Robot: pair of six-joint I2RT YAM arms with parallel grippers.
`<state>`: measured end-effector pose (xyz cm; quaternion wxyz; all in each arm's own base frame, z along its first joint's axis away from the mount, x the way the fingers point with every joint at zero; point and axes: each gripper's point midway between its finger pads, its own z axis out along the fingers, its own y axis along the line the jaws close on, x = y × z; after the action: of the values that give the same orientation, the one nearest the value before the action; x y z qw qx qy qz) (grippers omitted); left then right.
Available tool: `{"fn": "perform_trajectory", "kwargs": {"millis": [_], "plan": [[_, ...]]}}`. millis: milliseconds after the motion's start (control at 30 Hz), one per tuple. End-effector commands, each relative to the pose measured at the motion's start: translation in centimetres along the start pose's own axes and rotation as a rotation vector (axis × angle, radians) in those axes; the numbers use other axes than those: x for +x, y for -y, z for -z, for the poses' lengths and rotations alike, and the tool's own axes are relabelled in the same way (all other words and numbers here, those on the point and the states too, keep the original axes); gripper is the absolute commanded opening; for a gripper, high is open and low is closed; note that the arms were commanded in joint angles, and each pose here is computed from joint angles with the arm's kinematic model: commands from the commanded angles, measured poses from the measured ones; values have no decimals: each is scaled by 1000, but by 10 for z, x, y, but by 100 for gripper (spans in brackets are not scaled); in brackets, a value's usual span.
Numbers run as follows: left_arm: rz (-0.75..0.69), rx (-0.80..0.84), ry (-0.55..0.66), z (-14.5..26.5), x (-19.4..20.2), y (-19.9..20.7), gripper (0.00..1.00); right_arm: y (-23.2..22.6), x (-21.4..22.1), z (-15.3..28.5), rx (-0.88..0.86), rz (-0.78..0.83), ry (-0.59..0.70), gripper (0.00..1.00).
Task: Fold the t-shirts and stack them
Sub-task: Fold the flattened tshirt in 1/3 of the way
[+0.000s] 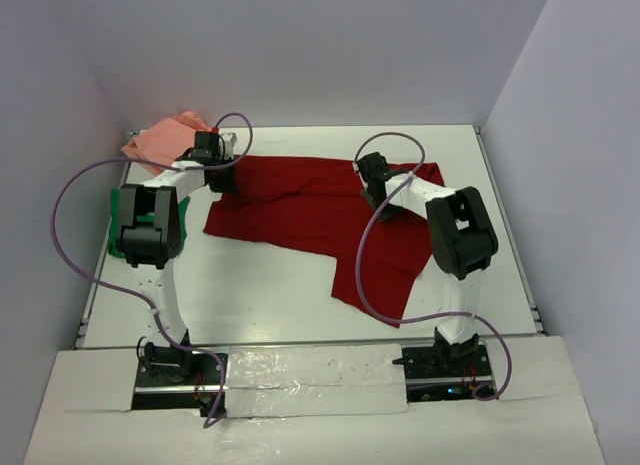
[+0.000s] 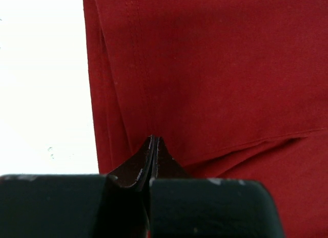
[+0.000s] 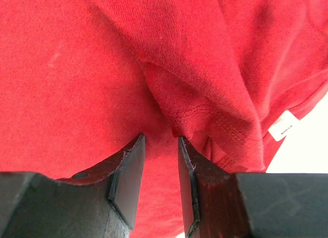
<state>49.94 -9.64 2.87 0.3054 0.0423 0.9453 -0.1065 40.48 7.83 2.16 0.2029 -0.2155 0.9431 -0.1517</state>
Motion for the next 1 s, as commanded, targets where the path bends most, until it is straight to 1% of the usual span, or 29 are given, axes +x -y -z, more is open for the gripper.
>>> {"fn": "perform_trajectory", "kwargs": {"millis": [0,200,433,733,967], "plan": [[-14,26,76,14,-21,6,0,22,-24,17,109,-11,108,39],[-12,28,73,12,-18,6,0,24,-22,14,146,5,113,38],[-13,29,67,11,-17,5,0,33,-24,24,200,12,143,39],[-9,35,63,11,-16,7,0,33,-26,29,216,20,163,38],[-17,42,63,12,-17,8,0,26,-28,23,184,22,152,36]]}}
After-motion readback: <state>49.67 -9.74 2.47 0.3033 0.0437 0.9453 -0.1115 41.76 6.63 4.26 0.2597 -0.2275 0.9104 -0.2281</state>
